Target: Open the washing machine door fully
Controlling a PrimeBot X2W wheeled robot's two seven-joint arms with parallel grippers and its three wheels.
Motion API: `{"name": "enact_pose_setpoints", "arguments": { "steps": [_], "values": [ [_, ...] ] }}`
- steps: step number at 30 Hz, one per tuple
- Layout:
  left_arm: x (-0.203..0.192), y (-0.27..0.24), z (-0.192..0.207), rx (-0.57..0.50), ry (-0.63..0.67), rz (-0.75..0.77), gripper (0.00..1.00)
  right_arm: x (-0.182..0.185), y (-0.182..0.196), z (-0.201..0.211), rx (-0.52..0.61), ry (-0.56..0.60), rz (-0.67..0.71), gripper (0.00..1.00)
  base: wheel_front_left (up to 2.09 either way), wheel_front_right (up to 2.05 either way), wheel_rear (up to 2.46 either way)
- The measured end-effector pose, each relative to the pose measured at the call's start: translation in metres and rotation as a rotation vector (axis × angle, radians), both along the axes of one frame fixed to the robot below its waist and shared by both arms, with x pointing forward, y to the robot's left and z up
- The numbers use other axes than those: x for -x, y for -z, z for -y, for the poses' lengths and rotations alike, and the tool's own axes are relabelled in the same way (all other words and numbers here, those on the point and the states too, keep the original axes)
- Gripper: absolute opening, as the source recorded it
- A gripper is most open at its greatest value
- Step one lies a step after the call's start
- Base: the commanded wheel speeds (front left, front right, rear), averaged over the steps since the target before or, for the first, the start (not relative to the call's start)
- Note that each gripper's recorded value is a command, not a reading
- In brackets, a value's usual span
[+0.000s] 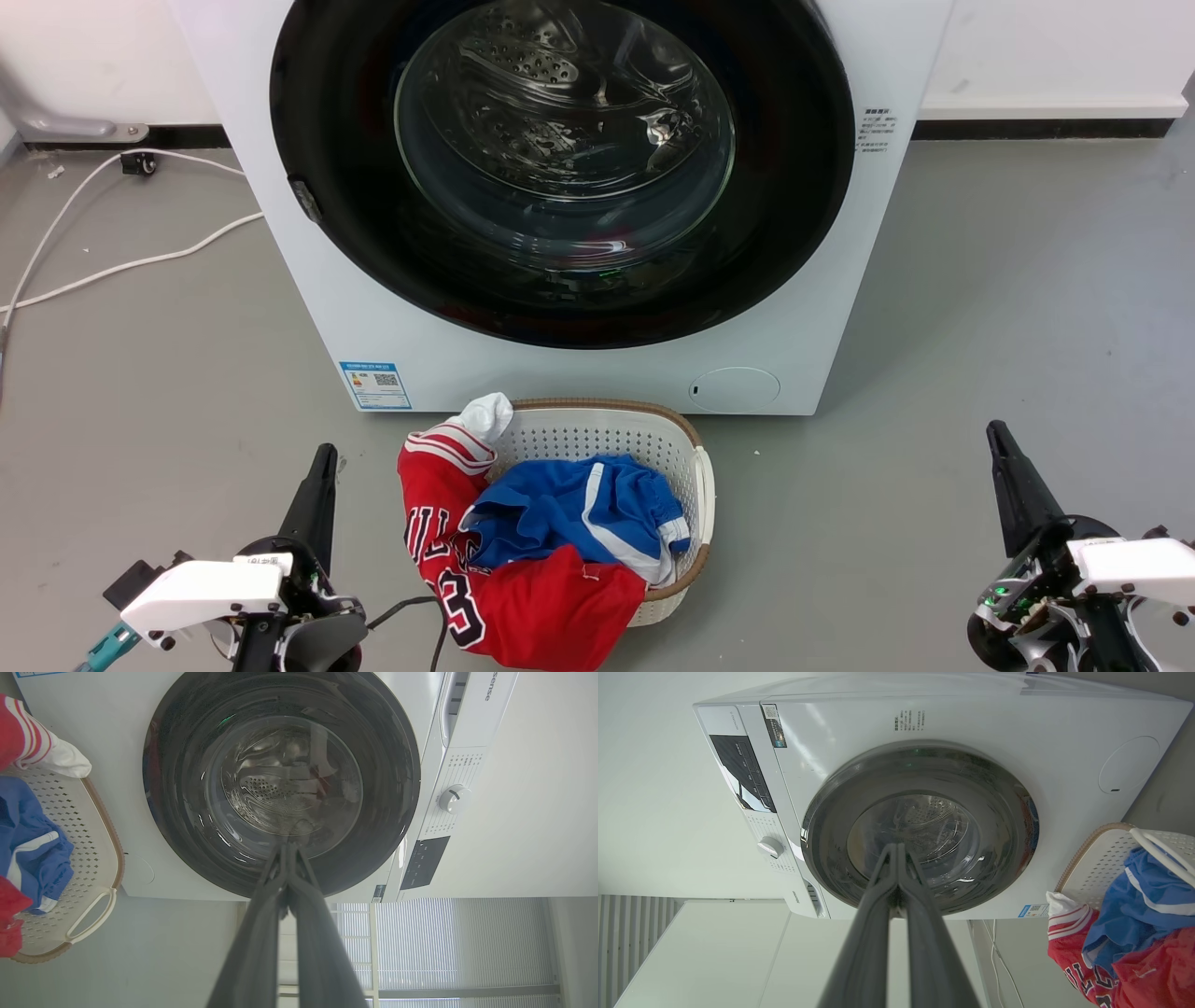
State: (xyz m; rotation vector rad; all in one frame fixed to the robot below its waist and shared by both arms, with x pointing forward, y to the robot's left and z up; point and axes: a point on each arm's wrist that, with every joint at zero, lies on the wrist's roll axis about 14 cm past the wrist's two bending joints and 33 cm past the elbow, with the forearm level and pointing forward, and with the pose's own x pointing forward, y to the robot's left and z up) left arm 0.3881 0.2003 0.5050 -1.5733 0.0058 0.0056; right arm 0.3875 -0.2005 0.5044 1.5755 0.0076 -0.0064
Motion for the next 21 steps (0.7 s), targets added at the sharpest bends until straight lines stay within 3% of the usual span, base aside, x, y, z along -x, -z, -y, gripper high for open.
{"name": "enact_pose_setpoints", "arguments": {
  "steps": [11, 12, 13, 14, 15, 21],
  "values": [
    [0.000, 0.000, 0.000, 0.000, 0.000, 0.000, 0.00, 0.000, 0.000, 0.000, 0.000, 0.000, 0.000, 0.00, 0.00, 0.00, 0.00],
    [0.000, 0.001, 0.000, 0.000, 0.000, -0.004, 1.00, 0.001, 0.001, 0.000, -0.001, 0.000, -0.004, 1.00, 0.00, 0.00, 0.00],
    [0.002, 0.005, 0.000, 0.001, 0.000, -0.017, 1.00, 0.002, 0.005, 0.000, -0.002, 0.001, -0.016, 1.00, 0.00, 0.00, 0.00],
    [0.004, 0.011, 0.001, 0.003, 0.000, -0.033, 0.00, 0.004, 0.011, 0.000, -0.004, 0.001, -0.033, 0.00, 0.00, 0.00, 0.00],
    [0.007, 0.017, 0.001, 0.005, 0.000, -0.052, 1.00, 0.008, 0.017, 0.000, -0.006, 0.002, -0.051, 1.00, 0.00, 0.00, 0.00],
    [0.013, 0.024, 0.000, -0.002, -0.018, -0.071, 1.00, 0.014, 0.029, 0.002, 0.010, 0.023, -0.088, 1.00, 0.00, 0.00, 0.00]
  ]
}}
